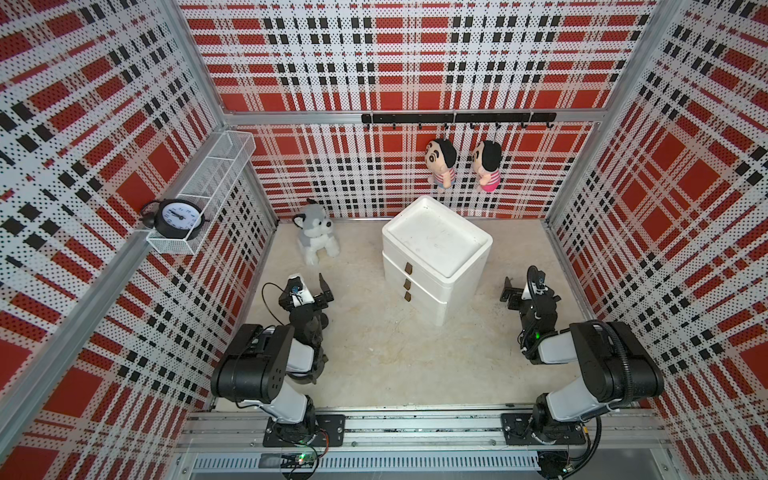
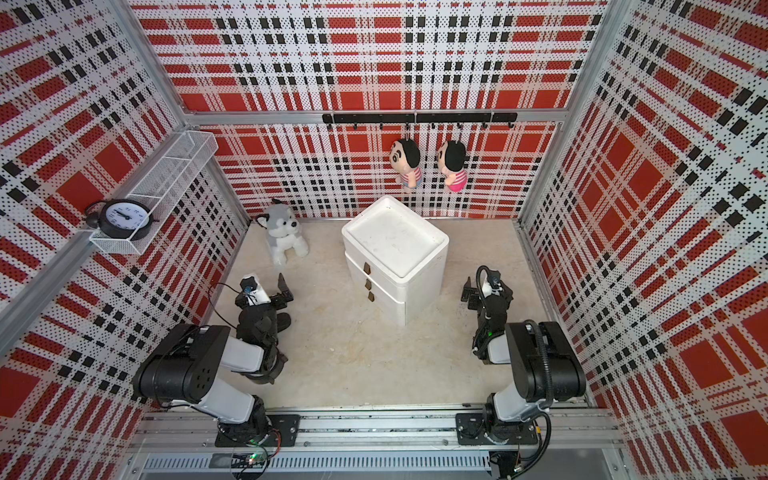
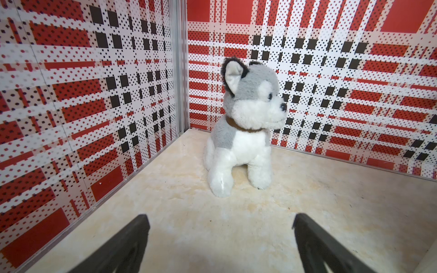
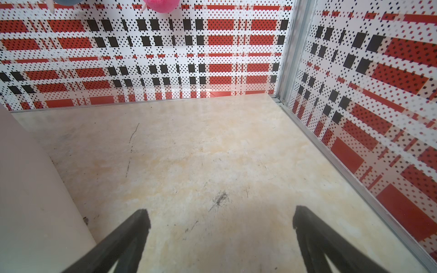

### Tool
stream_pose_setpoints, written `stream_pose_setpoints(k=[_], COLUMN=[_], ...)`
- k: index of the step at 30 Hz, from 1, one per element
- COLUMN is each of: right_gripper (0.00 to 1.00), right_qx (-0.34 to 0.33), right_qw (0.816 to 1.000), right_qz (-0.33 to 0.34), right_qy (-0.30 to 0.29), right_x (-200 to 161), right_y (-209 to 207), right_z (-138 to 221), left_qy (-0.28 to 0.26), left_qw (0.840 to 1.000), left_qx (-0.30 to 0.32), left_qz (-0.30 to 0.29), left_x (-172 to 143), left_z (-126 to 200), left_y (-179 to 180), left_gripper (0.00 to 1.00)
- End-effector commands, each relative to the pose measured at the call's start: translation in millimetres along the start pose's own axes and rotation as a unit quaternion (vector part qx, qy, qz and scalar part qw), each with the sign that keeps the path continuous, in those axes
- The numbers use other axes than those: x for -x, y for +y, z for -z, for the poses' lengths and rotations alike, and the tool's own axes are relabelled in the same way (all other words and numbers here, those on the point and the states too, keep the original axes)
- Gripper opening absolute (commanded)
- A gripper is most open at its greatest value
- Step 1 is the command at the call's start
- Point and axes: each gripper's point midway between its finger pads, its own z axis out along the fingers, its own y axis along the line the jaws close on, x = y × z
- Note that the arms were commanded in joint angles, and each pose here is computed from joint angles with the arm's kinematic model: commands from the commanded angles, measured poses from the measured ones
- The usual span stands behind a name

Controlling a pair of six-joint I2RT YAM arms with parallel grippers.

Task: Take the microphone out of the drawer
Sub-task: Adjust the storage box at the center of the board.

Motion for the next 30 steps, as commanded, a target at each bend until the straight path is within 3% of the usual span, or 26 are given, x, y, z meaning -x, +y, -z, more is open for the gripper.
stream_pose_setpoints(k=[1, 11, 21, 25, 30], right_gripper=[1.0, 1.0, 1.0, 1.0, 1.0], right_qx=[0.006, 0.038, 0.007, -0.012, -0.034], right_qw=[1.0, 0.999, 1.0, 1.0, 0.999], right_qz=[0.003, 0.021, 0.016, 0.011, -0.009], right_qy=[-0.02, -0.016, -0.018, -0.001, 0.039], right_x=[11.2, 11.7, 33.3, 48.0, 69.0], right_y=[4.6, 16.6, 8.8, 3.0, -3.3], right_z=[-4.0, -4.3, 1.4, 3.1, 3.3], left_qy=[-0.012, -0.022, -0.035, -0.031, -0.016], left_qw=[1.0, 1.0, 0.992, 0.992, 0.997], left_qx=[-0.005, 0.022, 0.119, 0.113, 0.063], left_qz=[0.002, 0.0, -0.038, -0.039, -0.033], left_x=[6.6, 16.7, 42.2, 54.9, 66.5], left_z=[-2.5, 1.7, 14.7, 17.6, 14.4], left_y=[-0.6, 2.5, 0.0, -27.7, -75.1], left_gripper=[0.98, 0.98, 0.98, 0.98, 0.98])
